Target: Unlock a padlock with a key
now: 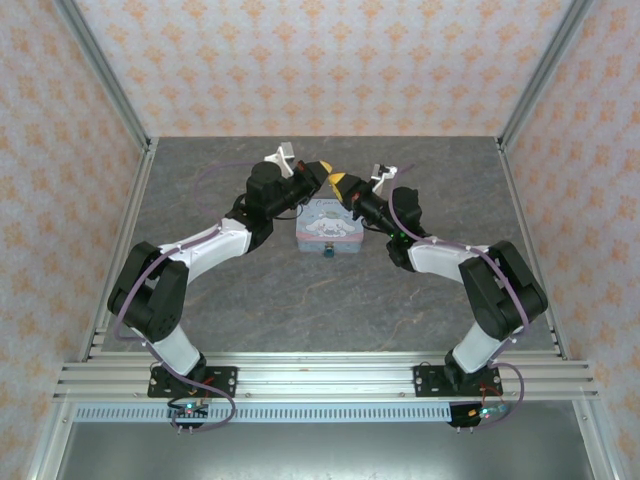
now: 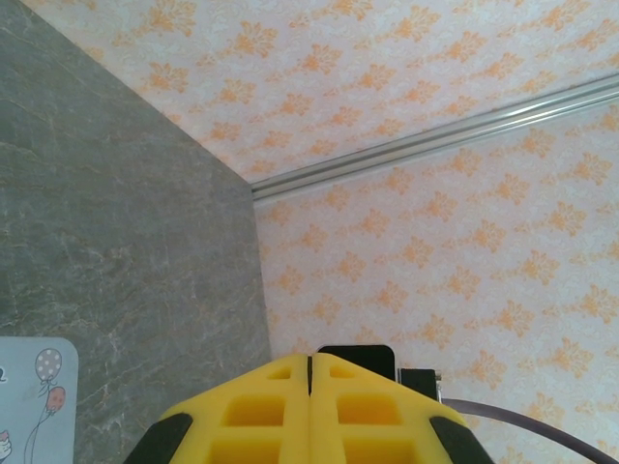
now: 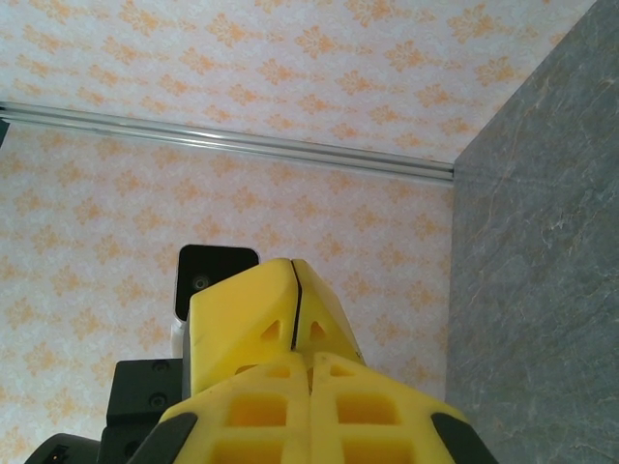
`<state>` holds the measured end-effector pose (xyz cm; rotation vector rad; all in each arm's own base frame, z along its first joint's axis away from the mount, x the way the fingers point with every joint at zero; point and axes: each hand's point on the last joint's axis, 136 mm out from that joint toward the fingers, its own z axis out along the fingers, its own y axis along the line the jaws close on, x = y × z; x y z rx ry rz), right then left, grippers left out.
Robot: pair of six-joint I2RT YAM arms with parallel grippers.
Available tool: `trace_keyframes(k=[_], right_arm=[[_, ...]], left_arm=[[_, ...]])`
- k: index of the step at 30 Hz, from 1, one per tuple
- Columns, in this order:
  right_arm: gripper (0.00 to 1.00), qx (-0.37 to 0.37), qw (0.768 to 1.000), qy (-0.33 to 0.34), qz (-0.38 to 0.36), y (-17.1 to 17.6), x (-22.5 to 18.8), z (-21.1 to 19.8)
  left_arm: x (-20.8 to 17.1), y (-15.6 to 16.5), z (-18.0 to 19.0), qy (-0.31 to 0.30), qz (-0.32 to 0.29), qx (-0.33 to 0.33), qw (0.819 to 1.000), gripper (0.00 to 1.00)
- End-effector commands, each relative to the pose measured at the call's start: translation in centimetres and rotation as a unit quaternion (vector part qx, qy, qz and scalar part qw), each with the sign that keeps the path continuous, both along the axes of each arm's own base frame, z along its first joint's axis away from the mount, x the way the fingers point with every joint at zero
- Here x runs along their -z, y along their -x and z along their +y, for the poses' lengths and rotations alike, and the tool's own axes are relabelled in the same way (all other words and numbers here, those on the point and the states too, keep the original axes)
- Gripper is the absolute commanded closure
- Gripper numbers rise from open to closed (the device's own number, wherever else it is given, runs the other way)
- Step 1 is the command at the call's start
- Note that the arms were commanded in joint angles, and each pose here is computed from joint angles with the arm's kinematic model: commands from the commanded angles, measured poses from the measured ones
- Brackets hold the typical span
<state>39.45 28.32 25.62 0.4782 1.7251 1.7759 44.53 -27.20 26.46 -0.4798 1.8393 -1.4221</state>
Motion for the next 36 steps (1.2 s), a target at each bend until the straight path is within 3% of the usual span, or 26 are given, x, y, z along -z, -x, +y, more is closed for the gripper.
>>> trace_keyframes(k=[1,23,25,27,29,31,36], right_arm=[[1.00,0.007,1.000,0.003,-0.005,0.4,0.3,-0.5],[1.00,0.024,1.000,0.002,0.010,-0.2,1.3,-1.6],[1.00,0.021,1.000,0.002,0.008,-0.2,1.1,-1.5],[1.00,0.020,1.000,0.003,0.009,-0.1,1.3,-1.5],[1.00,0.019,1.000,0.002,0.009,0.1,1.2,-1.6],[1.00,0.019,1.000,0.004,0.009,0.2,1.3,-1.6],[1.00,0.021,1.000,0.006,0.009,0.4,1.5,-1.9]], left_arm=[[-2.8,0.6,0.7,0.011,-0.037,-0.013,0.999,1.00],[-2.4,0.6,2.1,0.005,-0.029,-0.038,0.999,1.00],[-2.3,0.5,2.3,-0.001,-0.024,-0.043,0.999,0.85],[-2.2,0.5,2.7,-0.004,-0.020,-0.050,0.999,0.54],[-2.1,0.4,3.1,-0.008,-0.016,-0.058,0.998,0.38],[-2.1,0.3,3.6,-0.013,-0.013,-0.063,0.998,0.29],[-1.5,0.5,4.4,-0.033,0.001,-0.067,0.997,0.19]])
